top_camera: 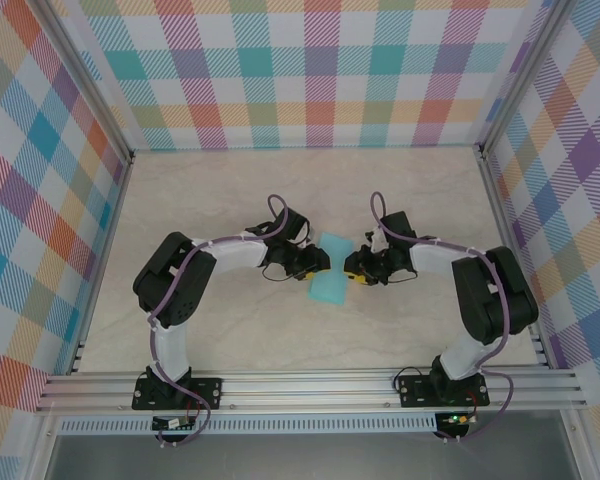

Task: Fold a paper plane with a square sheet of paper (pick it up from the middle)
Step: Fold the square sheet of paper in half at the center of the table, then fold the triangle a second time at the center of the table.

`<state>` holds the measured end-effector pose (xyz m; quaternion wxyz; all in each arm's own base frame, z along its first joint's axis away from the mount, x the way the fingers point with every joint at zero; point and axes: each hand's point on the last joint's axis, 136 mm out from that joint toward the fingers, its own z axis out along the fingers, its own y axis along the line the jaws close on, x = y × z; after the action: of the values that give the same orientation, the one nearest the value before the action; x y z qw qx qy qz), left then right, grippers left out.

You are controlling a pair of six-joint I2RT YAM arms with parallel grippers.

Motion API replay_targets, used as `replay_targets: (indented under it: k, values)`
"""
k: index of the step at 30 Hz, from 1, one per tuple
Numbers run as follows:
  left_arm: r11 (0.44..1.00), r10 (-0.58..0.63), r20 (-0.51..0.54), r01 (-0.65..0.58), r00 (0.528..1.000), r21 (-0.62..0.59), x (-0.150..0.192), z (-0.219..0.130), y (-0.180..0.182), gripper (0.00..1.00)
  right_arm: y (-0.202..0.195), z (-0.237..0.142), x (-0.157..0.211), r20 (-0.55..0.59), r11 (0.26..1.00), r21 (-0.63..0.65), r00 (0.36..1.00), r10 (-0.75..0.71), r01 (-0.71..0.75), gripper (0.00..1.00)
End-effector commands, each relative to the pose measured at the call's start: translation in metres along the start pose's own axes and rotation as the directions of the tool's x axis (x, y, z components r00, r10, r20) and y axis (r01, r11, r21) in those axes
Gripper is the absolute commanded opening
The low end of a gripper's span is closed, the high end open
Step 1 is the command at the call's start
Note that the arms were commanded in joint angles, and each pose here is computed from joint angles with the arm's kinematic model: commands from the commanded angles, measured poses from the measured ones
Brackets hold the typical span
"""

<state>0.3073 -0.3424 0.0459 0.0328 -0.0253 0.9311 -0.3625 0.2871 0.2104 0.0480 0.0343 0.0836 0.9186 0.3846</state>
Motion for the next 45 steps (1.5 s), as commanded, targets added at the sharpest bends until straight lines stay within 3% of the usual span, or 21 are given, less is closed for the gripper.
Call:
replay_targets:
  k: [1, 6, 11, 20, 27, 34, 45]
  values:
    - [1.0, -0.005, 0.007, 0.005, 1.0, 0.022, -0.009, 0.0, -0.005, 0.36, 0.01, -0.017, 0.003, 0.05, 0.997, 0.0, 0.996, -0.075, 0.075, 0.35]
    - [0.999, -0.014, 0.005, 0.014, 1.0, 0.041, -0.015, 0.0, -0.006, 0.3, 0.016, -0.023, 0.02, 0.109, 0.965, 0.132, 0.964, -0.243, 0.228, 0.45]
    - [0.998, -0.029, 0.001, 0.029, 1.0, 0.051, -0.018, 0.0, -0.006, 0.24, 0.031, -0.013, 0.042, 0.124, 0.863, 0.29, 0.877, -0.463, 0.415, 0.54]
    - [0.998, -0.037, -0.001, 0.037, 0.999, 0.056, -0.019, -0.005, -0.006, 0.22, 0.054, 0.018, 0.068, 0.083, 0.679, 0.445, 0.728, -0.68, 0.584, 0.61]
    - [0.998, -0.034, 0.002, 0.034, 0.999, 0.061, -0.018, -0.008, -0.009, 0.34, 0.054, 0.027, 0.071, 0.051, 0.601, 0.52, 0.68, -0.731, 0.607, 0.64]
    - [0.997, -0.04, 0.001, 0.04, 0.999, 0.07, -0.019, -0.008, -0.011, 0.32, 0.066, 0.035, 0.075, 0.038, 0.576, 0.489, 0.644, -0.764, 0.655, 0.65]
    - [0.997, -0.039, 0.0, 0.039, 0.999, 0.072, -0.018, -0.009, -0.012, 0.3, 0.065, 0.041, 0.071, 0.006, 0.502, 0.563, 0.604, -0.797, 0.657, 0.61]
